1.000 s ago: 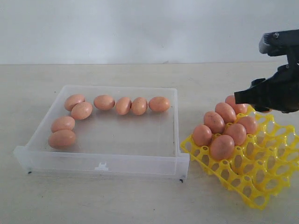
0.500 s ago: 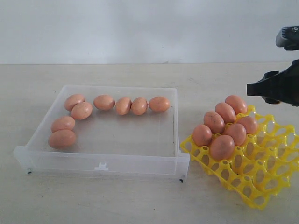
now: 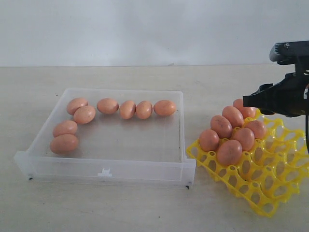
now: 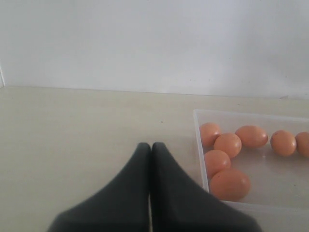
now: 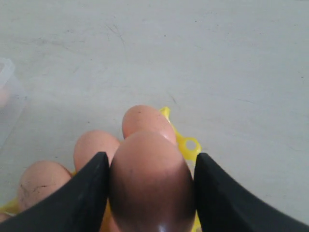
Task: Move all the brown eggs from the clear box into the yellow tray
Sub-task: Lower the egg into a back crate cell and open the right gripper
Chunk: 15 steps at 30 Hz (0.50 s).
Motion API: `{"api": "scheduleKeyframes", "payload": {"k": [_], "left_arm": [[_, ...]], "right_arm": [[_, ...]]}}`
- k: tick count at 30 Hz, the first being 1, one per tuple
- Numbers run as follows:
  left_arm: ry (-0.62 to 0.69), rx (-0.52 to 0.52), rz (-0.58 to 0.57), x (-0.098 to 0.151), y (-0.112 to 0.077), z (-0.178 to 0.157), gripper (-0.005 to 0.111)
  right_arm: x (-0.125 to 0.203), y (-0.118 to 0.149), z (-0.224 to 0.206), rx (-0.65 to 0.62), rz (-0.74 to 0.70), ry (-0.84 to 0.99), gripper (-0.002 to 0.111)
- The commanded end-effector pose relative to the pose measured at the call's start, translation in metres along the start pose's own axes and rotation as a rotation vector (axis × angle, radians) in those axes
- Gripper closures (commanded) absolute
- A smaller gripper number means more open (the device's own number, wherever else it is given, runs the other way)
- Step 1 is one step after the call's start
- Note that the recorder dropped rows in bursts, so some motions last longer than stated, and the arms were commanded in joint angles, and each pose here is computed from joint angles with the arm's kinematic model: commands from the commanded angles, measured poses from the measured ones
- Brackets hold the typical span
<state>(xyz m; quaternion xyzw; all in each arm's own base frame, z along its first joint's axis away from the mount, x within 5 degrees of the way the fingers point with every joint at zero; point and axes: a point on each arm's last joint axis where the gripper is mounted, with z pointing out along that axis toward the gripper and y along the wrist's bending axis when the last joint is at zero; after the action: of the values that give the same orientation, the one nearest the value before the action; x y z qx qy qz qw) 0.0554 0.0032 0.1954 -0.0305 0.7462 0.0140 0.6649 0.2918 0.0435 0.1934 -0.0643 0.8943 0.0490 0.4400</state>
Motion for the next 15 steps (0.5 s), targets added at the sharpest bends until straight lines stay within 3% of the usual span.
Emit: {"api": "scheduleKeyframes", "payload": {"k": [1, 15], "left_arm": [[0.0, -0.001, 0.004, 0.001, 0.0, 0.0, 0.111], [0.0, -0.001, 0.004, 0.001, 0.0, 0.0, 0.111]], "right_arm": [[0.005, -0.002, 0.008, -0.003, 0.0, 0.002, 0.109], [-0.005, -0.011, 0.021, 0.026, -0.017, -0.006, 0.109]]}}
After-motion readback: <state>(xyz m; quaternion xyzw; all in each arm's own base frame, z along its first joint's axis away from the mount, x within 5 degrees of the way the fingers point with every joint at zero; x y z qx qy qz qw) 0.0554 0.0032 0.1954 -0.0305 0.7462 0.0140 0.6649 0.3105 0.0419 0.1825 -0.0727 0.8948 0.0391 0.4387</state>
